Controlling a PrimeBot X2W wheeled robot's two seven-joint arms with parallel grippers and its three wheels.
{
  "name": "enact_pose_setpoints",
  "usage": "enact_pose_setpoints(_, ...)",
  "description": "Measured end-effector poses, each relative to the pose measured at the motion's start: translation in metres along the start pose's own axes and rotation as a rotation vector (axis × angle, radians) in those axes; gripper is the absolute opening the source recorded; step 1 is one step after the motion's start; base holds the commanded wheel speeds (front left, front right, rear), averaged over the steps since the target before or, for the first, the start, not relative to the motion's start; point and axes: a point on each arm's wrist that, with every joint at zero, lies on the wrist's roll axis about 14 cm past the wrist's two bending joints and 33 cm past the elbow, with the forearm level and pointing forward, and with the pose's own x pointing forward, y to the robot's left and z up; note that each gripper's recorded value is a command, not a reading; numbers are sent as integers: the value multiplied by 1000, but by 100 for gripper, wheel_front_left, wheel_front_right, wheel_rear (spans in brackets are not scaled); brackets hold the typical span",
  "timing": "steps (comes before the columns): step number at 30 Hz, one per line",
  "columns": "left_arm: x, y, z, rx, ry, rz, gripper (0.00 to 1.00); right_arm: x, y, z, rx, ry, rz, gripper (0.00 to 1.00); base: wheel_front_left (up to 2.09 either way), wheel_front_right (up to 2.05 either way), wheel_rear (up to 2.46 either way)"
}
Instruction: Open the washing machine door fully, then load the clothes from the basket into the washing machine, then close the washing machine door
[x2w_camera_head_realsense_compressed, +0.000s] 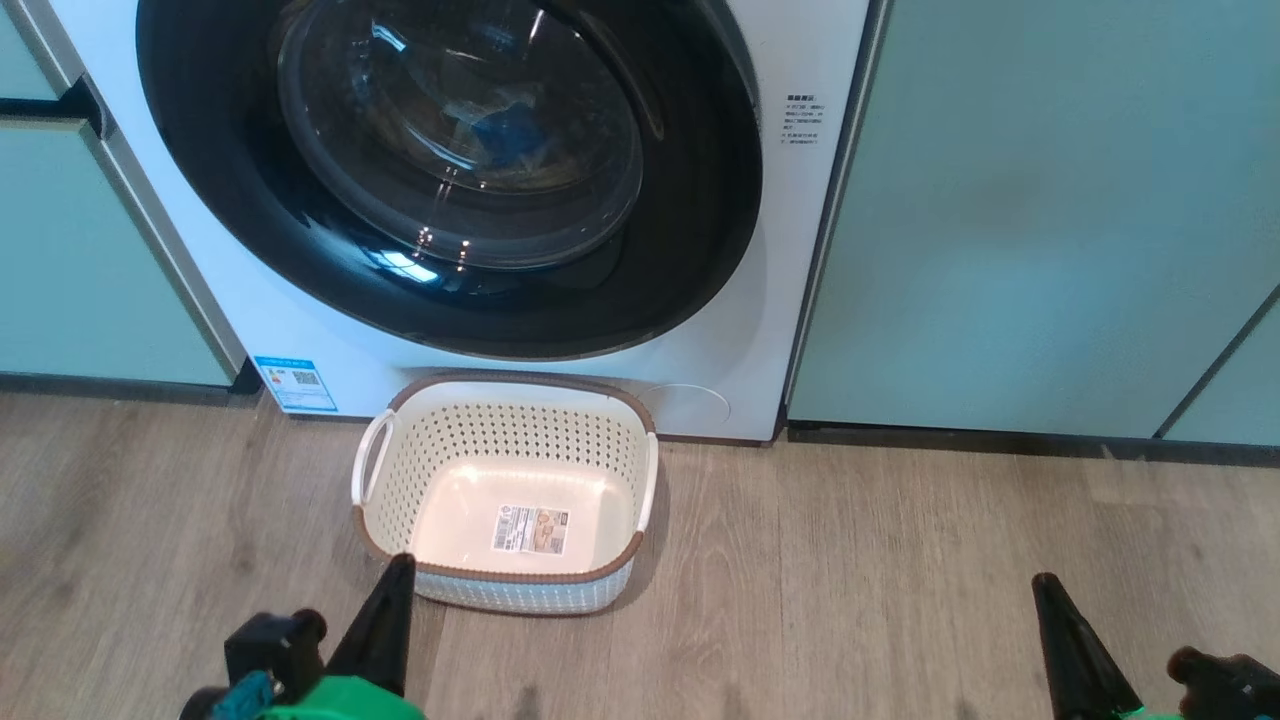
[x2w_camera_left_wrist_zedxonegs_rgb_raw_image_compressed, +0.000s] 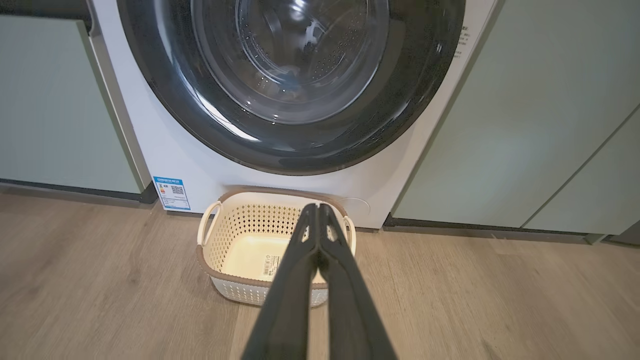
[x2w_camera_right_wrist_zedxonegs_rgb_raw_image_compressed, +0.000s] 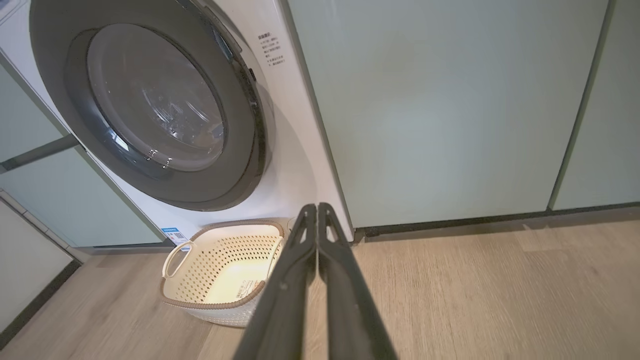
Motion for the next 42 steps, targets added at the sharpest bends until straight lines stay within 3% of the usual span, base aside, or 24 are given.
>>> enact_pose_setpoints(42, 15, 6, -15, -511, 78, 30, 0, 14, -22, 5, 474, -4, -97, 0, 0, 0, 0)
